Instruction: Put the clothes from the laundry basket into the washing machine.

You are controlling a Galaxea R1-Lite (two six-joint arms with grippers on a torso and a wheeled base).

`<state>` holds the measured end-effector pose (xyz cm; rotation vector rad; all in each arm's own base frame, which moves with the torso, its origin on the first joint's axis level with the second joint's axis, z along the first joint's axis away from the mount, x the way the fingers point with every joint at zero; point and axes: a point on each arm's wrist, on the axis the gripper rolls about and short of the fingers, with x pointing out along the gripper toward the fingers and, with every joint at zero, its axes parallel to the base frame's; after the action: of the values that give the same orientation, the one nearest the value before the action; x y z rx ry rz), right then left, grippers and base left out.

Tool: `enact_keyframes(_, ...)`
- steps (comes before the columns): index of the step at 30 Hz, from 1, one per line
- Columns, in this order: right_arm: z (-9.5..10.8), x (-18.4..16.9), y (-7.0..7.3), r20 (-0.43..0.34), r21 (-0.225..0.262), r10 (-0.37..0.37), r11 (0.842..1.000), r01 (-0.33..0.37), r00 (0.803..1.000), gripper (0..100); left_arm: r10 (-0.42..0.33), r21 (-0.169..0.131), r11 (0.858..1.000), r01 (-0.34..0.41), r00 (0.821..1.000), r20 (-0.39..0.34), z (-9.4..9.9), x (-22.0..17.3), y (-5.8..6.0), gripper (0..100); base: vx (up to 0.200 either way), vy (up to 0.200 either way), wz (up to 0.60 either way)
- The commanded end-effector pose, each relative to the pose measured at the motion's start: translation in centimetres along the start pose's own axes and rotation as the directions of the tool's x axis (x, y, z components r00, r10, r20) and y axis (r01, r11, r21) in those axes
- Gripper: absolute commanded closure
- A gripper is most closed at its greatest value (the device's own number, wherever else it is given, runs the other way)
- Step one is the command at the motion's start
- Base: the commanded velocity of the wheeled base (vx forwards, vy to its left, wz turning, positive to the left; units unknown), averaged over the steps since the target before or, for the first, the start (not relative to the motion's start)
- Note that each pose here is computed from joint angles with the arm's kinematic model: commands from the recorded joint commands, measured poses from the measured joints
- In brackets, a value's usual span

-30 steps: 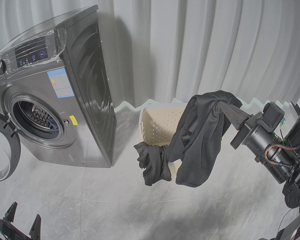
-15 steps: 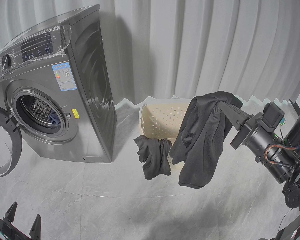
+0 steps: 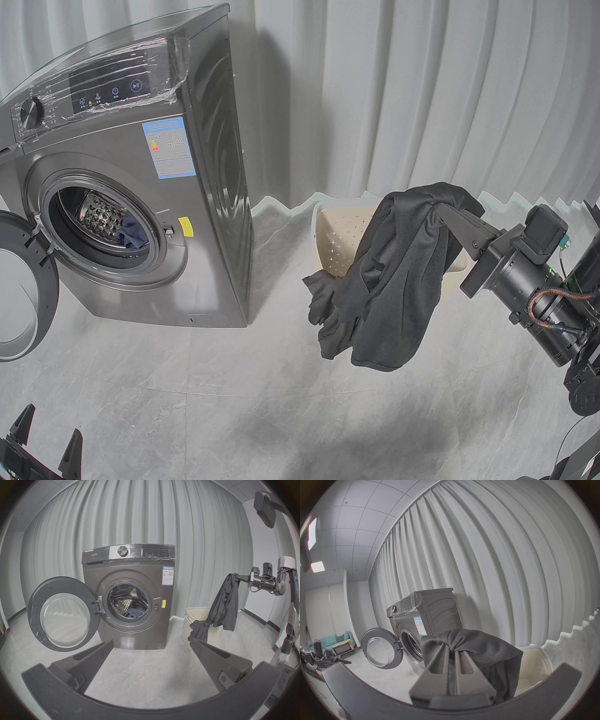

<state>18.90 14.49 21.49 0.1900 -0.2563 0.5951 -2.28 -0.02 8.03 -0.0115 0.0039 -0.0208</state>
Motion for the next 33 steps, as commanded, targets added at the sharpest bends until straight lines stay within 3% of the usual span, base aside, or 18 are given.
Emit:
enact_keyframes(1,-0.01,0.06,0.01,0.001,0.000,0.000,1.000,0.000,1.000,100,-0.001,-0.001,1.000,0.001,1.000,0.001,-0.48,-0.01,0.01,0,0.000,0.200,0.00)
enact_keyframes(19,-0.08,0.27,-0.03,0.002,-0.002,-0.037,0.999,0.037,0.999,100,0.002,0.004,1.000,-0.002,1.000,0.001,-0.48,-0.01,0.01,0,0.000,0.200,0.00)
enact_keyframes(25,-0.12,0.29,-0.03,0.001,-0.002,-0.035,0.999,0.035,0.999,100,0.004,0.005,1.000,-0.004,1.000,0.001,-0.48,-0.01,0.01,0,0.000,0.000,0.00)
enact_keyframes(33,-0.17,0.27,-0.03,-0.002,-0.001,-0.036,0.999,0.036,0.999,100,0.004,0.004,1.000,-0.004,1.000,0.001,-0.48,-0.01,0.01,0,-0.200,0.000,0.00)
